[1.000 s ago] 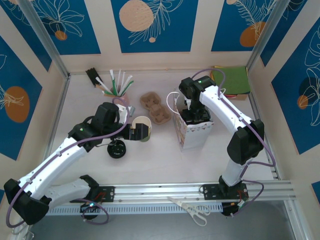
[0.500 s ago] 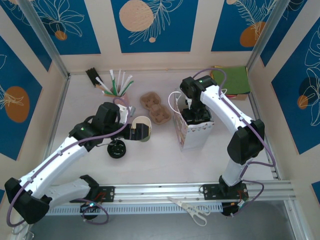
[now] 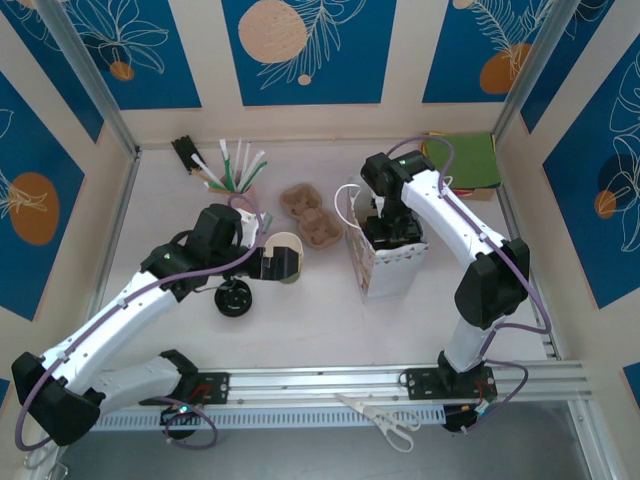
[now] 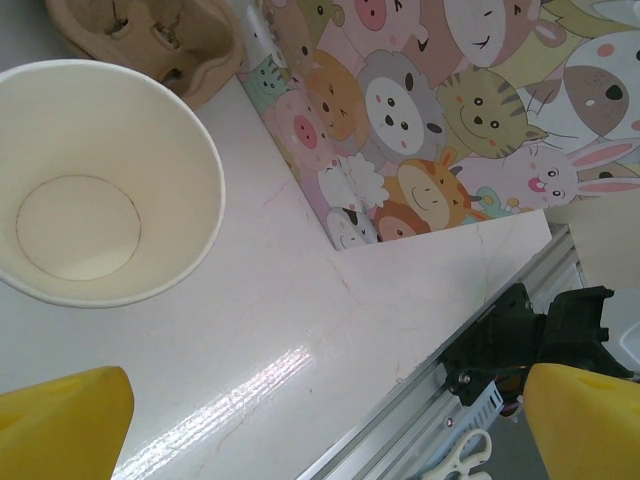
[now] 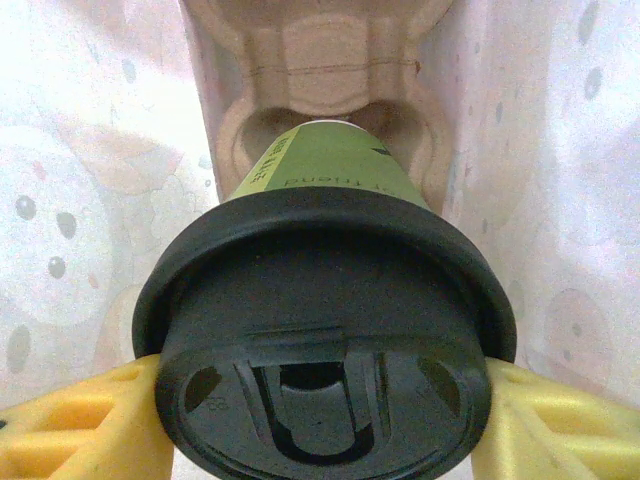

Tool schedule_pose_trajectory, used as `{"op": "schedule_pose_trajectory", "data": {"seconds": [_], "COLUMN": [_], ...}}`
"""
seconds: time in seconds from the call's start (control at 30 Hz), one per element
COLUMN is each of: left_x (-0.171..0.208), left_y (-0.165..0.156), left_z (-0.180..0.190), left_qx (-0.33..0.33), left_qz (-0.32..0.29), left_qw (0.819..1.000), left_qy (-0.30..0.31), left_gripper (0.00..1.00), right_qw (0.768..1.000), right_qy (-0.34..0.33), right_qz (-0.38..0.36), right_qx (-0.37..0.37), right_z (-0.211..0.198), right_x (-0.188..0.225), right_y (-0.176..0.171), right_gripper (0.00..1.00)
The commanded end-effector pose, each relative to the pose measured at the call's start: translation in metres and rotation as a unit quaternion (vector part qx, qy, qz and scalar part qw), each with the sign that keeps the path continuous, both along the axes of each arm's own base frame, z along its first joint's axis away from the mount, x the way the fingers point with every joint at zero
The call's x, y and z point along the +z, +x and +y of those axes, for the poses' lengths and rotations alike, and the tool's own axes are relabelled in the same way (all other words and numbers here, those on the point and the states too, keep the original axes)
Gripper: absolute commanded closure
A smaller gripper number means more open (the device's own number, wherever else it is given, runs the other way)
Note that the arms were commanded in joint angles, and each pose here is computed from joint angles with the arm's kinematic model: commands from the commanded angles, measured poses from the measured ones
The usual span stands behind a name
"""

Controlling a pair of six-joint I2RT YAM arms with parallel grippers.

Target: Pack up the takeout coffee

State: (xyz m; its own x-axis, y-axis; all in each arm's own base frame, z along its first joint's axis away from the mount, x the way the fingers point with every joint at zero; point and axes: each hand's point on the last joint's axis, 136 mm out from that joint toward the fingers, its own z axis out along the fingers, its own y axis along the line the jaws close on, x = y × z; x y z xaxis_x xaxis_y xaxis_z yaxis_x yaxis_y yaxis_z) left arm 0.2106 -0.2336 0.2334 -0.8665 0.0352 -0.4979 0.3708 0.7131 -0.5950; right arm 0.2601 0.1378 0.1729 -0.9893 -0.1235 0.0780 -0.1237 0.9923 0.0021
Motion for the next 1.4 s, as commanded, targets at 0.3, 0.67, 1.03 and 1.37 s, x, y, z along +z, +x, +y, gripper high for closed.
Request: {"op": "schedule_pose_trajectory", "data": {"seconds": [0.3,0.67,1.03,1.37], "left_x": [0.0100,0.0102,0.0088,0.0084], "left_y": [0.0023,0.0021,0.0017,0.0013], "left_z": [-0.0027,-0.0021,-0.0017,-0.0015], "left_qx": [-0.006,-0.004,-0.004,-0.005], "left_qz": [-0.008,-0.007,-0.006,-0.006], "left_qw": [1.000,1.000,1.000,1.000], "left_qy": [-0.013,-0.014,-0.012,-0.013], "left_gripper": [0.00,0.00,0.00,0.00], "right_qw": [1.000,1.000,1.000,0.999], "right_qy": [0.018,0.020,0.027,0.029], "right_qz": [0.003,0.007,0.013,0.020], "right_qx": [-0.005,-0.006,-0.010,-0.013], "right_z": [0.0006,0.0012,0.0021,0.0023], "right_x": [0.0048,0.0044,0.0090,0.0096], "right_y": [-0.0053,-0.0073,-0.0091,-0.0102], "right_gripper": [0.35,0.35,0.35,0.35]}}
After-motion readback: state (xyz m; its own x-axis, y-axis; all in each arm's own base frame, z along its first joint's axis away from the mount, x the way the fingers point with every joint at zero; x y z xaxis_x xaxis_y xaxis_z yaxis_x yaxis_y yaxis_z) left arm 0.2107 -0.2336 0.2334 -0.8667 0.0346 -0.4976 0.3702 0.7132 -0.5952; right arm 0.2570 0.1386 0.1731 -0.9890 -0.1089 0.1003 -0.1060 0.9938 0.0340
